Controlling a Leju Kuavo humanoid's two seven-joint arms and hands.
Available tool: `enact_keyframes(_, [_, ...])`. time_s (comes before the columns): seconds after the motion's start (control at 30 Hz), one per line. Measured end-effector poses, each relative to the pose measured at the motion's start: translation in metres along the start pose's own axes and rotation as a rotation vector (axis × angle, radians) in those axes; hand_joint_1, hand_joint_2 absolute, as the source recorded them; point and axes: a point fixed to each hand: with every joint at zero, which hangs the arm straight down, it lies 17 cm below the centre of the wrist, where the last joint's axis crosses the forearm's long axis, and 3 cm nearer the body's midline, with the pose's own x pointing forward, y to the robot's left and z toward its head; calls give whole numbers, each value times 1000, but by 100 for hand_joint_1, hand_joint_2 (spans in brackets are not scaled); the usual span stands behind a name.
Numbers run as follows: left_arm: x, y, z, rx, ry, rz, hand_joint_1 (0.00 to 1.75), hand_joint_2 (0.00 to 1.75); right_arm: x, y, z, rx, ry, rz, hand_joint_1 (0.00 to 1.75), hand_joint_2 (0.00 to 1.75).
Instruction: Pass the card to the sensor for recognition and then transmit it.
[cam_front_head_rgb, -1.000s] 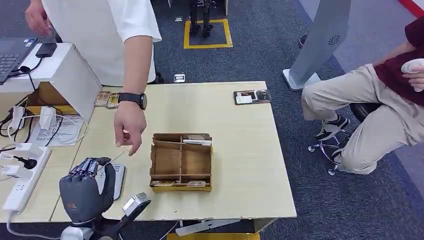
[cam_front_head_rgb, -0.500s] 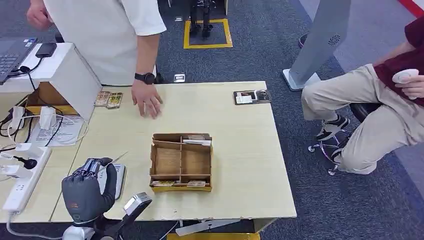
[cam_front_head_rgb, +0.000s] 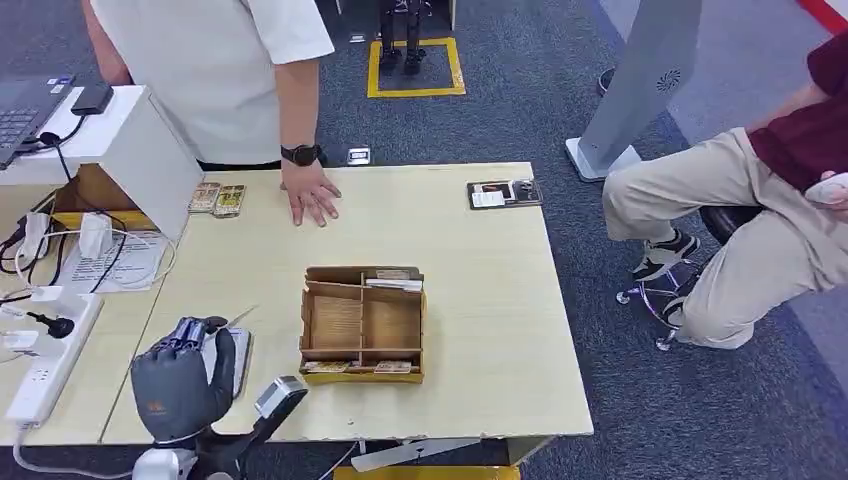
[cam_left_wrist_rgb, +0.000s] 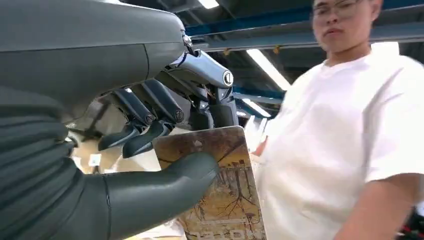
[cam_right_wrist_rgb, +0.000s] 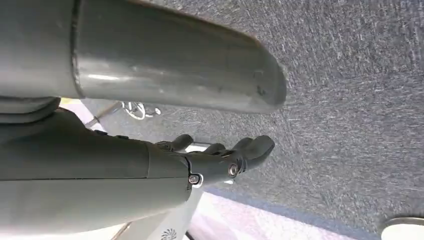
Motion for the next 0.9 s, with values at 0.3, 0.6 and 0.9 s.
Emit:
enact_keyframes(0.3, [-29,4,-2,7,83,-61,175,175,-4,2,1,5,19,-7,0,0])
enact_keyframes(0.6, [-53,5,2,1,172,-116,175,175,-7,2,1,5,31,-13,0,0])
enact_keyframes(0.9, [-76,-9,19,-55,242,-176,175,175,-11,2,1,6,46,-21,0,0])
